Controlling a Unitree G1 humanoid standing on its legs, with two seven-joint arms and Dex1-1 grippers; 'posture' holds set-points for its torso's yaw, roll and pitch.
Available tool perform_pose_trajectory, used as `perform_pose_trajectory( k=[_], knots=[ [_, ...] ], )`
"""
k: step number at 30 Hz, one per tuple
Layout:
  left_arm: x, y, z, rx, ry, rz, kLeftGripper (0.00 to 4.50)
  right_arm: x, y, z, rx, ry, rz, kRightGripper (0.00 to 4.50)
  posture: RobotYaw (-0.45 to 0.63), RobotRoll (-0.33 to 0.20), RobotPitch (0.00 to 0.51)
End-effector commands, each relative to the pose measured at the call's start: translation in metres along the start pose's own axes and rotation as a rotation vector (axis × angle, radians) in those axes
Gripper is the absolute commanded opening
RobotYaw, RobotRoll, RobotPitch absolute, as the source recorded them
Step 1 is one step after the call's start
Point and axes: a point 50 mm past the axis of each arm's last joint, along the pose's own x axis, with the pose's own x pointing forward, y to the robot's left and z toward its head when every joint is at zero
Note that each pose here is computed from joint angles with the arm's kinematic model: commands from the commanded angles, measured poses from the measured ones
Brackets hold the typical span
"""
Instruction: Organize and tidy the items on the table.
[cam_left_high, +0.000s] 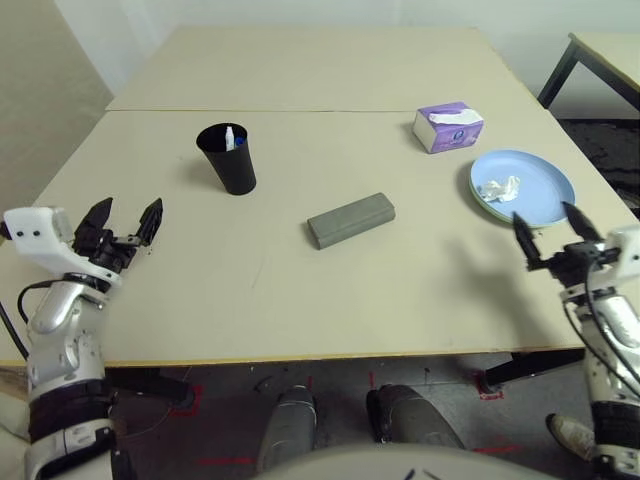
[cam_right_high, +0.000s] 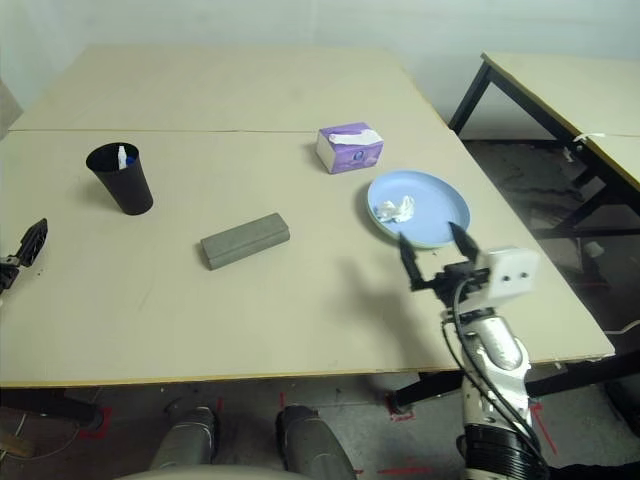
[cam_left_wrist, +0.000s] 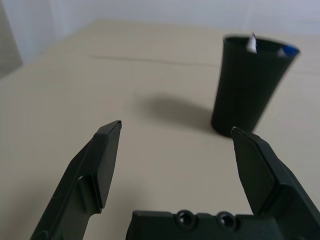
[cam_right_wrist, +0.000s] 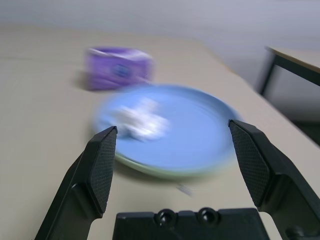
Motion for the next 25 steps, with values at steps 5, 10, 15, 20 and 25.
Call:
perform_pose_trajectory(
  k=[5, 10, 15, 20, 25],
  knots=[
    [-0.005, -0.004, -0.008, 0.009, 0.069, 0.004, 4.47, -0.015, -0.004, -0.019, 0.023, 0.052, -0.016, 4.50, -0.07, 0.000, 0.115],
    [-0.012, 0.000, -0.010, 0.067, 0.124, -0.005, 4.47, -0.014, 0.007, -0.021, 0.038, 0.047, 0.023, 4.50, -0.06, 0.000, 0.131],
    [-0.022, 0.019, -0.008, 0.092, 0.159, 0.050, 4.47, -0.009, 0.020, -0.019, 0.056, 0.025, 0.035, 4.50, -0.03, 0.000, 0.145],
    [-0.032, 0.028, -0.005, 0.113, 0.160, 0.071, 4.47, -0.014, 0.021, -0.018, 0.064, 0.024, 0.034, 4.50, -0.01, 0.000, 0.156],
    [-0.029, 0.030, -0.002, 0.124, 0.146, 0.070, 4.47, -0.025, 0.018, -0.016, 0.062, 0.033, 0.005, 4.50, -0.01, 0.000, 0.148]
  ],
)
